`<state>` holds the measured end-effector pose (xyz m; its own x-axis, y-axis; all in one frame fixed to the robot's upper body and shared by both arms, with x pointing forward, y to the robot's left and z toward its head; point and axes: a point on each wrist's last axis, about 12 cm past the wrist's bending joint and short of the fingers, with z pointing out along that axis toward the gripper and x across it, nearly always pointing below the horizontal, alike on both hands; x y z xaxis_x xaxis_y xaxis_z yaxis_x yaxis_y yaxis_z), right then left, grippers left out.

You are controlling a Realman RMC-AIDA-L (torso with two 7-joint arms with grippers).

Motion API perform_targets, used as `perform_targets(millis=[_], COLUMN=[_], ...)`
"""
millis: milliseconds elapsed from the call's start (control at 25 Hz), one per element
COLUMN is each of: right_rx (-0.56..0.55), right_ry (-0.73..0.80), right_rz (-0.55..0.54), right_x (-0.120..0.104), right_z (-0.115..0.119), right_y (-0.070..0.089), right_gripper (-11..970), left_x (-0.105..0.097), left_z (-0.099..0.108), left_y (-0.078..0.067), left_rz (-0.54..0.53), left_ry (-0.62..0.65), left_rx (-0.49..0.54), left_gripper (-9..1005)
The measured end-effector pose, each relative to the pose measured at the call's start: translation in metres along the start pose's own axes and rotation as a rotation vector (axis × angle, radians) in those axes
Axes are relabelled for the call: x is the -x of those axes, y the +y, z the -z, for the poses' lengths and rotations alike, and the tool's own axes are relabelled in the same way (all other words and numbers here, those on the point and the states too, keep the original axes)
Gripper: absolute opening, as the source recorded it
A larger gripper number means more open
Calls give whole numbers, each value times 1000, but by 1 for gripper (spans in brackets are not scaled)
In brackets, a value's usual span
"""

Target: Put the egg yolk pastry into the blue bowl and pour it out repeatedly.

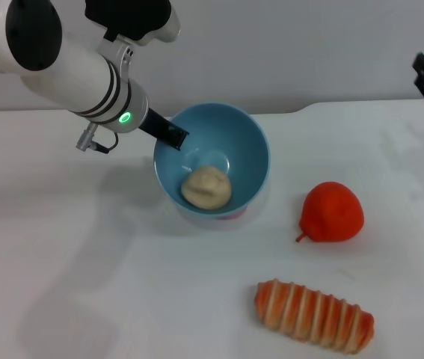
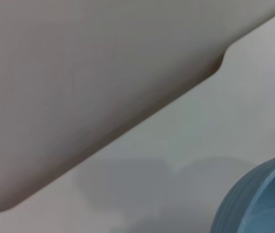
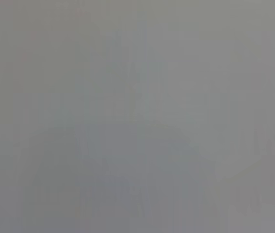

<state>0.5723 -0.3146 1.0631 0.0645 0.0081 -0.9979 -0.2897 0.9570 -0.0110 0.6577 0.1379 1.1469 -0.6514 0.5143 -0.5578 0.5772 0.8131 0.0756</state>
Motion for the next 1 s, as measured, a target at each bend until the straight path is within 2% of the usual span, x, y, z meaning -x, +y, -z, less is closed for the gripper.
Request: perform_targets(millis=[240,480,560,800,1000], right_rx=[-146,-190,-199,-245,-279], right_ry=[6,48,66,109,124], right_rz=[-115,-111,-122,-151,-161], right_x=[-20,-39,-44,-55,-60], right_z=[29,54,60,78,92], right_y=[-8,1,2,2,-1], right_gripper=[502,502,502,502,502], left_x=[5,17,24,39,46], left_z=[-2,1,4,18,34], left_y=[-7,-14,-20,-53,-57], left_rz=[-32,-76,-106,-237,-242], left_ry=[-50,-141,-195,-437,-609], left_rx=[3,18,21,22,35], left_gripper=[-1,0,0,-1,-1])
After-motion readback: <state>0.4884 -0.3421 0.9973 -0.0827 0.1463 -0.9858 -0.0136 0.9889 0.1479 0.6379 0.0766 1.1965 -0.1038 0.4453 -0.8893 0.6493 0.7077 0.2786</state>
